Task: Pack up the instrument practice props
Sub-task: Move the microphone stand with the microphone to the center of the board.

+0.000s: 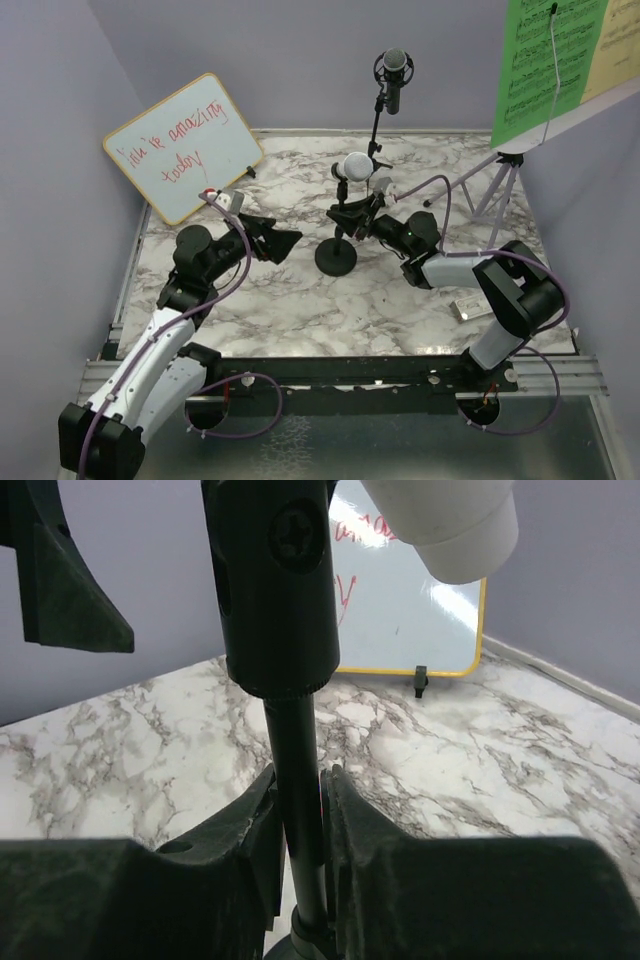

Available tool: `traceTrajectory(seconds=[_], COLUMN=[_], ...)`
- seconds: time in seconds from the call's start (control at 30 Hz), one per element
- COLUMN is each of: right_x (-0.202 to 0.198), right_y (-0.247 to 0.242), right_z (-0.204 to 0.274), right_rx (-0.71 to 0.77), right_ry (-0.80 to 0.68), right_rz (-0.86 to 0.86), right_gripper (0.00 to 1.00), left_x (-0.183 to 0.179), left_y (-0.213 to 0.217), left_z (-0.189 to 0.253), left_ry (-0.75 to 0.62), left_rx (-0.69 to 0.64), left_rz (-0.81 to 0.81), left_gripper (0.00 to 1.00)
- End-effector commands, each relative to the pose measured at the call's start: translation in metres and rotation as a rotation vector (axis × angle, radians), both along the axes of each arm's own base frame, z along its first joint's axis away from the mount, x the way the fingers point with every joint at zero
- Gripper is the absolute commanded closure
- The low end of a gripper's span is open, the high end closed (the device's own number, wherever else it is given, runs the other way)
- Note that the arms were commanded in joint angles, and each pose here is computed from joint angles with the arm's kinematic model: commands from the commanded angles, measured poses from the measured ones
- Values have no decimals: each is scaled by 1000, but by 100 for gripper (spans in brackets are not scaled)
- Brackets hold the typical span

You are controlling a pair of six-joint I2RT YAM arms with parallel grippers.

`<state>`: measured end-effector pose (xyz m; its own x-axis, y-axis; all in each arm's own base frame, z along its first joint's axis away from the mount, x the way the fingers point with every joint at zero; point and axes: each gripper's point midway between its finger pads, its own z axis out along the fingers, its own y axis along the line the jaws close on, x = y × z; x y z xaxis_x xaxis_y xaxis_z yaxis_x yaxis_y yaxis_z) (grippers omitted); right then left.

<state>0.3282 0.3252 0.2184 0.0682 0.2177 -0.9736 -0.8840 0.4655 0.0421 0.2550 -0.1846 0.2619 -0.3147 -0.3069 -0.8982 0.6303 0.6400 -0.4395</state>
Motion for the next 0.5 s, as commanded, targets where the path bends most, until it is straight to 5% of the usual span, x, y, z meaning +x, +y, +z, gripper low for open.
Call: traceTrajectory(seconds=[0.0,0.27,0.47], right_x=[-7,-16,-28], right_y=[4,-18,-37], right_z=[18,16,2], right_rx=[51,25,-38], right_ry=[-8,71,194], right_rz=[34,-49,-110], right_gripper=[71,34,23], left_x=[7,18,26], left_y=[-21,-62,-85], left_z=[20,19,19], left_ry=[-31,-110,-213], left_rx=[-45,-24,7], left_rz=[-16,-35,-88], left_gripper=[4,4,13])
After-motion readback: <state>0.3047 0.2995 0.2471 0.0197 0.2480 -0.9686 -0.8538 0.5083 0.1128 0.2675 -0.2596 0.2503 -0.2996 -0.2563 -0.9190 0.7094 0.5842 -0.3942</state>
